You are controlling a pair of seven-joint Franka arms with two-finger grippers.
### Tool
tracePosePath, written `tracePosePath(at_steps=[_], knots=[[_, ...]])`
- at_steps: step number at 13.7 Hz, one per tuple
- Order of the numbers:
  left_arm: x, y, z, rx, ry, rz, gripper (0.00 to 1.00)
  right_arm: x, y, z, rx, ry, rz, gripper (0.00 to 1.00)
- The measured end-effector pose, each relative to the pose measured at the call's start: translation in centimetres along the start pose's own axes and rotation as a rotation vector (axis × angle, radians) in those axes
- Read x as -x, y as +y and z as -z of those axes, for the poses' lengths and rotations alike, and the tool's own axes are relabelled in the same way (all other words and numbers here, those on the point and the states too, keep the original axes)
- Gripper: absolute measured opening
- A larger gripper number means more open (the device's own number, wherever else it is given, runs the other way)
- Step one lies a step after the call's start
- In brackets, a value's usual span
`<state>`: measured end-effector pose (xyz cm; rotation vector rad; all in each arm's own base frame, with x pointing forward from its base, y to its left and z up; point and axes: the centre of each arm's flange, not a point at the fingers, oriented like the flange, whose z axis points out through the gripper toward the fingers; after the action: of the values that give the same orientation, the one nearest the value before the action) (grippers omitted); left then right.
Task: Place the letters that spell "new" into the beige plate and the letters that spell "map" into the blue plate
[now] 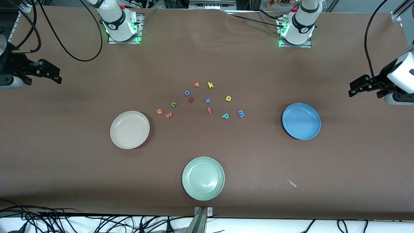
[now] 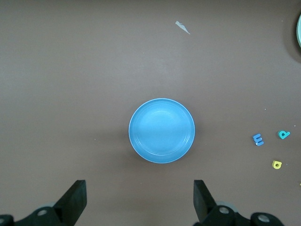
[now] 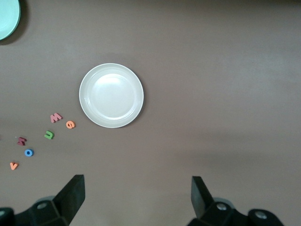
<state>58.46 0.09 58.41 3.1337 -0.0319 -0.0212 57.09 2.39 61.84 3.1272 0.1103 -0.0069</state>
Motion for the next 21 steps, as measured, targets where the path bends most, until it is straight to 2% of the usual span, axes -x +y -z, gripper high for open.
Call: tracePosePath(at_steps=[9, 13, 16, 19, 21], knots=[[-0.1, 0.1, -0.1, 0.001, -0.002, -0.001, 1.0, 0.0, 0.0, 0.0, 0.0, 0.0, 0.001, 1.0], [-1.0, 0.8, -2.2, 0.012, -0.037, -0.014, 1.0, 0.1, 0.0, 0.3, 0.0, 0.006, 0.001, 1.0], [-2.0, 4.7, -5.2, 0.021, -0.088, -0.026, 1.0, 0.4, -0.1, 1.0, 0.0, 0.018, 0.007, 1.0], [-2.4, 10.9, -7.9, 0.018, -0.115, 0.059, 1.0, 0.6, -0.5, 1.4, 0.0, 0.023, 0.024, 1.0], [-2.1, 14.2, -10.0, 0.014, -0.11, 0.106, 1.0, 0.5, -0.5, 0.4, -0.001, -0.011, 0.048, 1.0]])
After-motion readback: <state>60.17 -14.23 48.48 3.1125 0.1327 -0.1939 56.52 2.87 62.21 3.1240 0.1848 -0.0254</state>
